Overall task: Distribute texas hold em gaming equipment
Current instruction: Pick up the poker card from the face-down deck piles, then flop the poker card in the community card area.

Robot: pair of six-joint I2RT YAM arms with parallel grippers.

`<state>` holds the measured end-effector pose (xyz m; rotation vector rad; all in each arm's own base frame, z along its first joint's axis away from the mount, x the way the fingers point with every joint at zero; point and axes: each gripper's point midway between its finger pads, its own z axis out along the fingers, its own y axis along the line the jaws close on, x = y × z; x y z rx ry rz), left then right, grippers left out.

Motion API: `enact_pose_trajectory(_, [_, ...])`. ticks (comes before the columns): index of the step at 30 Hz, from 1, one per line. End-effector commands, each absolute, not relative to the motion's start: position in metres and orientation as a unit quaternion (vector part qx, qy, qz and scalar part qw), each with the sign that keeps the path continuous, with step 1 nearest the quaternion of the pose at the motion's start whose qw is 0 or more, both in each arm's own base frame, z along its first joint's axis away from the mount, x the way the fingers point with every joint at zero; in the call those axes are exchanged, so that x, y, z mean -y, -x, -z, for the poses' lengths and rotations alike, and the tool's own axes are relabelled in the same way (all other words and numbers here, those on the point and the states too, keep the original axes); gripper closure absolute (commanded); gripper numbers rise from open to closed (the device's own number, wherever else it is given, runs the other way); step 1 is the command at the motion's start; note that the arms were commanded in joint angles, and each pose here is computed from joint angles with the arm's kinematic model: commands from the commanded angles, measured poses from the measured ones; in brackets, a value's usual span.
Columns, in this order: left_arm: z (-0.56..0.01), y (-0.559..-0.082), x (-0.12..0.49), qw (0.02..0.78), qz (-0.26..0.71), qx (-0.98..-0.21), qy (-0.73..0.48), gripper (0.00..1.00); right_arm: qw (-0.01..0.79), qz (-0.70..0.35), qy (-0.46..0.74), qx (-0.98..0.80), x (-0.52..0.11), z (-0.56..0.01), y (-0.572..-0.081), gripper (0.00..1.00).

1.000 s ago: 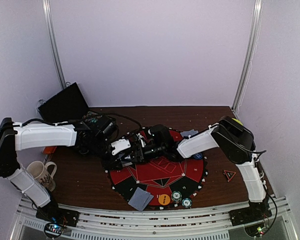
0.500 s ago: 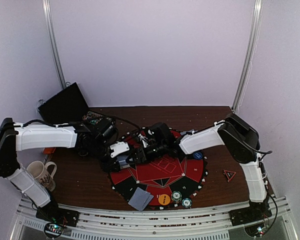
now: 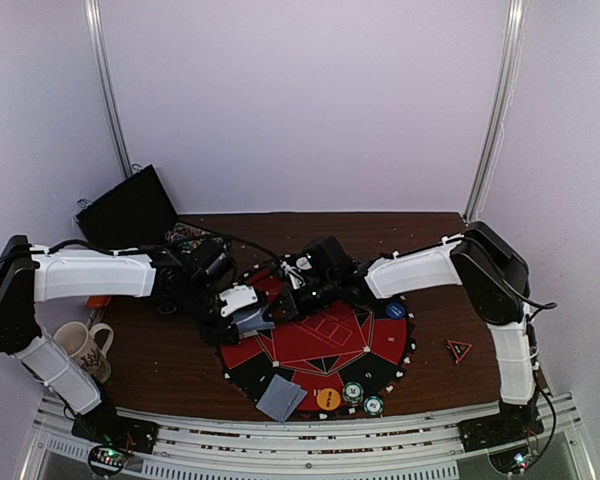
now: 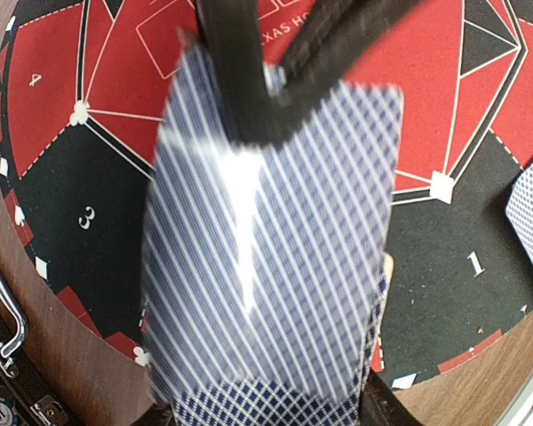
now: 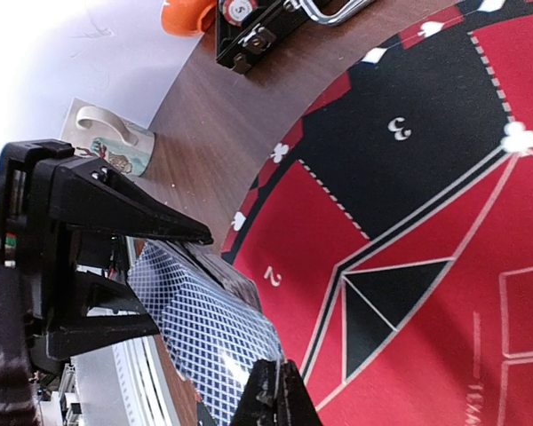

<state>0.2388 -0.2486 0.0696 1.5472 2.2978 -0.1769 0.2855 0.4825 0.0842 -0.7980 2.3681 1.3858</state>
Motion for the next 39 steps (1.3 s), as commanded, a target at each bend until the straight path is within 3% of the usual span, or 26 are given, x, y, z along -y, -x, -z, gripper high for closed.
enact_pose_trajectory(1, [-0.071, -0.245, 0.251, 0.199, 0.060, -0.812, -0.545, 0.51, 0.179, -0.439, 0.287, -0.832, -0.460, -0.106, -0.302, 1.00])
enact_pose_trajectory(6, [-0.068, -0.252, 0.248, 0.201, 0.054, -0.823, -0.529, 0.51, 0.232, -0.366, 0.310, -0.846, -0.436, -0.130, -0.318, 1.00])
enact_pose_trajectory(13, [-0.068, -0.268, 0.236, 0.204, 0.051, -0.847, -0.489, 0.51, 0.337, -0.142, 0.282, -0.887, -0.372, -0.153, -0.368, 1.00])
enact_pose_trajectory(23, [-0.082, -0.282, 0.227, 0.230, 0.041, -0.857, -0.459, 0.51, 0.386, 0.178, 0.249, -0.870, -0.347, -0.131, -0.414, 1.00])
enact_pose_trajectory(32, [-0.098, -0.284, 0.212, 0.248, 0.026, -0.858, -0.449, 0.51, 0.358, 0.283, 0.328, -0.827, -0.383, -0.089, -0.392, 1.00])
enact_pose_trajectory(39, [-0.103, -0.284, 0.207, 0.253, 0.019, -0.857, -0.448, 0.51, 0.342, 0.252, 0.368, -0.827, -0.411, -0.076, -0.365, 1.00])
